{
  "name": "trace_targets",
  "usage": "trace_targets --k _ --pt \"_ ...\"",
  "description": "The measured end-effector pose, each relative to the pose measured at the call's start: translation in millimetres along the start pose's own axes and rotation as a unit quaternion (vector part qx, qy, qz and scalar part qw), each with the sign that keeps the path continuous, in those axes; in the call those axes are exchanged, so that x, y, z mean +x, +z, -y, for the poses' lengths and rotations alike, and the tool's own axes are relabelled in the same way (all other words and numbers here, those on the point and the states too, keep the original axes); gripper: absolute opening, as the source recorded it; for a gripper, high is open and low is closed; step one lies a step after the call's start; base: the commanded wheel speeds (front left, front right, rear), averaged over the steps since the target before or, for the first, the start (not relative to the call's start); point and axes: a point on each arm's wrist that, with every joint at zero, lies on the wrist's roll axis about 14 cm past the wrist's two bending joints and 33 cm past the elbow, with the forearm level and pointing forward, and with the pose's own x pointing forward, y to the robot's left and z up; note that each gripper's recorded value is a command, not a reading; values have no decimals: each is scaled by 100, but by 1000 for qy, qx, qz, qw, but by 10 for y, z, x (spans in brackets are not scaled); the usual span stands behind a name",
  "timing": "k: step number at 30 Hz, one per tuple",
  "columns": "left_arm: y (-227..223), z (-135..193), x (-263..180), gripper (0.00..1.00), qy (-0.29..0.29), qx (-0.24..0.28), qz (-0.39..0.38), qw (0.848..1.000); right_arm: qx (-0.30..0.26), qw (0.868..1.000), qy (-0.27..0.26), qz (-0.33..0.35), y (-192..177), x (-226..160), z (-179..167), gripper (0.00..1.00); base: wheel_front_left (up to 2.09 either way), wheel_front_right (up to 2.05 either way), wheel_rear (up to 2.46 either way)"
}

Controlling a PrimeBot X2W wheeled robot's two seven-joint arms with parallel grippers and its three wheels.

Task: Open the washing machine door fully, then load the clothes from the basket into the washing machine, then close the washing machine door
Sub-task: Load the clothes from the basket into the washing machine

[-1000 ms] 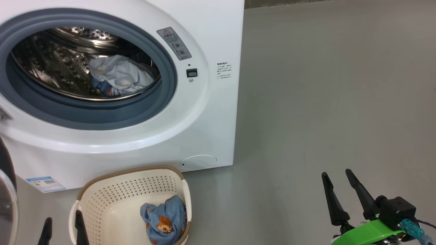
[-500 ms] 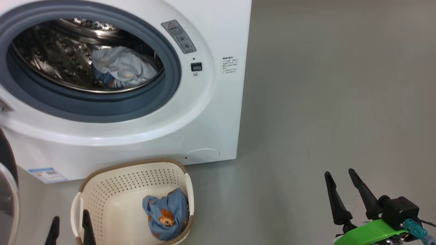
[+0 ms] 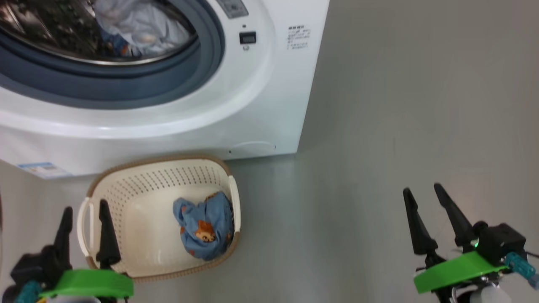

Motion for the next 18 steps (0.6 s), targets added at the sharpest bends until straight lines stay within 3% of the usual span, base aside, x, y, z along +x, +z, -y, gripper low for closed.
trace_targets --k 10,18 --pt "-564 33 532 100 -7 -11 -66 998 2 999 -3 -37 -353 316 59 100 0 0 0" --pt "-1370 159 764 100 -33 -13 -174 984 5 998 -8 -63 -656 516 126 100 0 0 0"
